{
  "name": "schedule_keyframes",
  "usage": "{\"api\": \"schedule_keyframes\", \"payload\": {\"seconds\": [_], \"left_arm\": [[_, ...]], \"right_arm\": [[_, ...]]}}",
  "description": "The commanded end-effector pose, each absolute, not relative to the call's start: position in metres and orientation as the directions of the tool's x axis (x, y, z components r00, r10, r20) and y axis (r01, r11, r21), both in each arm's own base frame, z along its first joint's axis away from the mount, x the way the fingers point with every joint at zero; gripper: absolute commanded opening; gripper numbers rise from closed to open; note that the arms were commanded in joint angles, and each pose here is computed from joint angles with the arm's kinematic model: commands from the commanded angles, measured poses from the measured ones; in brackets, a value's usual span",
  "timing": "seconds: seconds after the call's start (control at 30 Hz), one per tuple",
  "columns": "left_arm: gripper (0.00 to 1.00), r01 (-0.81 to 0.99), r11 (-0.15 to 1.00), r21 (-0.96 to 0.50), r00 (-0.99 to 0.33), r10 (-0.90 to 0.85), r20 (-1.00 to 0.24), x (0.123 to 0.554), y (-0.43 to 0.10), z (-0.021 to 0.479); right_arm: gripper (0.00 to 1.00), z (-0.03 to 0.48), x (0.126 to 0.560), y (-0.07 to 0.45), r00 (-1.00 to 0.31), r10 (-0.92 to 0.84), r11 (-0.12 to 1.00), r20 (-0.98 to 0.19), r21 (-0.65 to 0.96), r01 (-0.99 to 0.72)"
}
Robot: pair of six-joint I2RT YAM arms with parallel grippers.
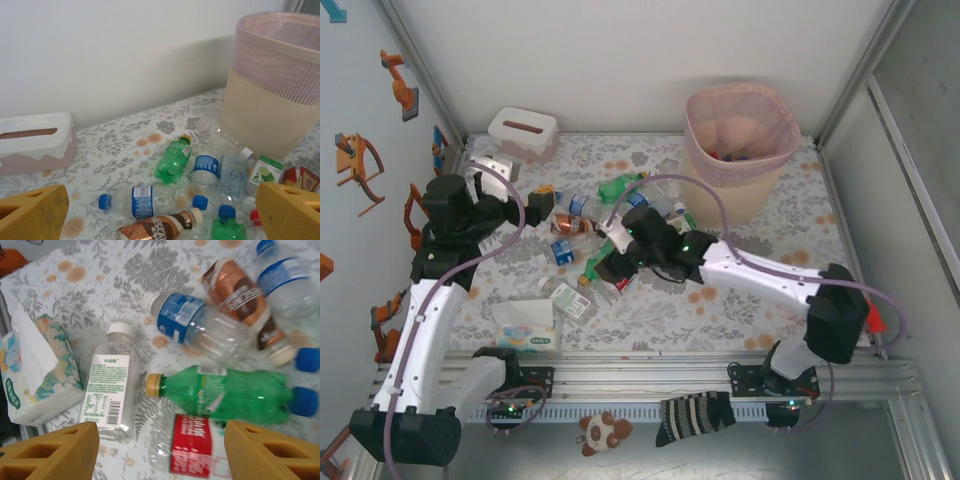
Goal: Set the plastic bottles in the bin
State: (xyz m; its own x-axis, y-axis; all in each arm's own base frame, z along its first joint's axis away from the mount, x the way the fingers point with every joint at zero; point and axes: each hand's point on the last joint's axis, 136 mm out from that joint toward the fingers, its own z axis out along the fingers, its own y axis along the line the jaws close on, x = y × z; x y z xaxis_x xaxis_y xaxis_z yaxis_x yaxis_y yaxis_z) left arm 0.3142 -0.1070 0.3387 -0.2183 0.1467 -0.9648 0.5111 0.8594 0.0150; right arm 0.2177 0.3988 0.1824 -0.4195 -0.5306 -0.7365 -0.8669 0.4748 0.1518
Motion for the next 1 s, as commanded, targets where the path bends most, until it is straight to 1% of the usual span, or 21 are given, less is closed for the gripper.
{"api": "schedule_keyframes", "payload": {"seconds": [0.0,0.23,0.43,0.77,0.97], "left_arm": [[0.95,0.475,0.879,0.044,-0.205,0.159,-0.966,0.314,-0.1,0.339],[0.95,0.453,0.891,0.045,-0.211,0.156,-0.965,0.315,-0.096,0.34],[0.95,0.448,0.893,0.046,-0.208,0.153,-0.966,0.314,-0.095,0.341],[0.95,0.441,0.897,0.036,-0.21,0.142,-0.967,0.316,-0.093,0.341],[0.95,0.437,0.899,0.032,-0.217,0.14,-0.966,0.318,-0.092,0.339]], "right_arm": [[0.65,0.17,0.212,0.425,-0.442,-0.545,0.487,-0.712,0.16,-0.858],[0.63,0.122,0.201,0.451,-0.478,-0.668,0.498,-0.57,0.134,-0.857],[0.62,0.091,0.191,0.466,-0.479,-0.735,0.499,-0.48,0.095,-0.861],[0.62,0.07,0.184,0.485,-0.433,-0.803,0.476,-0.409,-0.003,-0.879],[0.65,0.061,0.176,0.493,-0.391,-0.839,0.438,-0.379,-0.042,-0.898]]}}
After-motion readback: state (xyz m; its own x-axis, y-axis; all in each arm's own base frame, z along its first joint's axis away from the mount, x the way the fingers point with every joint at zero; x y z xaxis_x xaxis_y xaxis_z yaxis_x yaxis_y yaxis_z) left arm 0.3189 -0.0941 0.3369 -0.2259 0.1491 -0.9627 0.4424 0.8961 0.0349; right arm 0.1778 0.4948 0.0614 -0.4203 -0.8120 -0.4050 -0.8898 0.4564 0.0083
